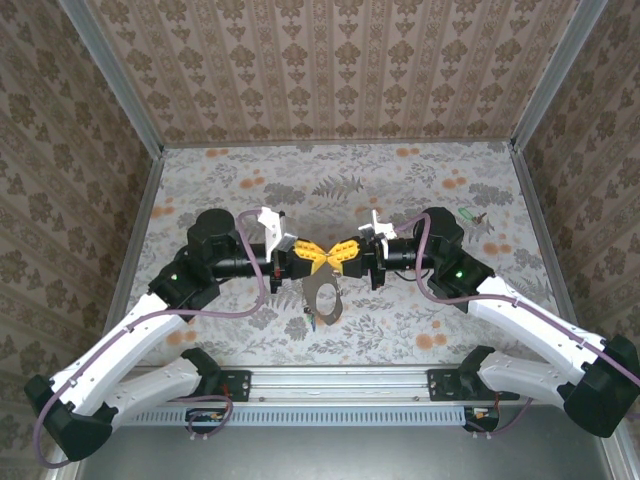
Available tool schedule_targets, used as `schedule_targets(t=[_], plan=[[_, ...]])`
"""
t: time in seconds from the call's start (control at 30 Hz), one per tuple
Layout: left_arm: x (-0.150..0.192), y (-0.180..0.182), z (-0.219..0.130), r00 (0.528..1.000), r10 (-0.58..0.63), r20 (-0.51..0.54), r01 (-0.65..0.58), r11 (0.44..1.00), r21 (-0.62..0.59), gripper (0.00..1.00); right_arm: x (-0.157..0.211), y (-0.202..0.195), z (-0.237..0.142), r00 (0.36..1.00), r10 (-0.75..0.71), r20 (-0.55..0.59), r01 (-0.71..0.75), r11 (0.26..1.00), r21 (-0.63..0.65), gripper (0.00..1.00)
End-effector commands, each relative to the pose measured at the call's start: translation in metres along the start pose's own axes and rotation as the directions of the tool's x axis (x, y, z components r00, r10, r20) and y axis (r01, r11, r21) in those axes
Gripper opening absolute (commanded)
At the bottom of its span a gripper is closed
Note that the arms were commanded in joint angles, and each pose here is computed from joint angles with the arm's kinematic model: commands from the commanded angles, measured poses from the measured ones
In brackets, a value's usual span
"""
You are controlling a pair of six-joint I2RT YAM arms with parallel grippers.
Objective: Put the keys on the keyring
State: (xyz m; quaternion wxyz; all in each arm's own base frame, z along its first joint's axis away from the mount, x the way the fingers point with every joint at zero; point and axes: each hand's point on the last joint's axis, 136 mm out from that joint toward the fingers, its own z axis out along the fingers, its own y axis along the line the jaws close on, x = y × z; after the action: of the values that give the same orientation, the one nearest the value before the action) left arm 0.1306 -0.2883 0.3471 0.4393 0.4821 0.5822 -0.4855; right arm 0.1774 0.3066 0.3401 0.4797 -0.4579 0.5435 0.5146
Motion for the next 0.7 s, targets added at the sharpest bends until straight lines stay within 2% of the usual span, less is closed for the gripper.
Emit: schedule_targets(t=[0.0,0.1,0.2,0.3,0.4,0.53,0.67], plan=[[0.001,0.000,0.003,0.999,0.024,-0.022,-0.024,1.000,0.001,0.00,-0.015,0.011,-0.001,0.997,-0.055,0.052,0.057,0.998,-0.037,0.00],[0.006,-0.001,0.006,0.998,0.039,-0.054,-0.038,0.999,0.017,0.00,-0.013,0.009,-0.001,0.997,-0.064,0.047,0.065,0.998,-0.018,0.00],[0.014,-0.001,0.006,0.991,0.111,-0.079,-0.110,0.994,0.029,0.00,-0.008,0.003,-0.002,0.997,-0.074,0.027,0.073,0.997,0.024,0.01],[0.020,0.000,0.002,0.975,0.201,-0.097,-0.201,0.980,0.016,0.00,0.003,-0.012,-0.004,0.998,-0.063,-0.013,0.064,0.992,0.106,0.23],[0.023,0.004,0.000,0.957,0.257,-0.136,-0.260,0.966,-0.004,0.00,0.017,-0.026,-0.009,0.998,-0.041,-0.052,0.050,0.978,0.200,0.34],[0.028,0.006,0.001,0.930,0.284,-0.235,-0.287,0.958,0.024,0.00,0.036,-0.041,-0.025,0.994,-0.016,-0.106,0.051,0.939,0.340,0.34],[0.037,0.013,0.004,0.882,0.328,-0.338,-0.348,0.938,0.003,0.00,0.046,-0.039,-0.040,0.991,-0.012,-0.133,0.064,0.918,0.391,0.34]])
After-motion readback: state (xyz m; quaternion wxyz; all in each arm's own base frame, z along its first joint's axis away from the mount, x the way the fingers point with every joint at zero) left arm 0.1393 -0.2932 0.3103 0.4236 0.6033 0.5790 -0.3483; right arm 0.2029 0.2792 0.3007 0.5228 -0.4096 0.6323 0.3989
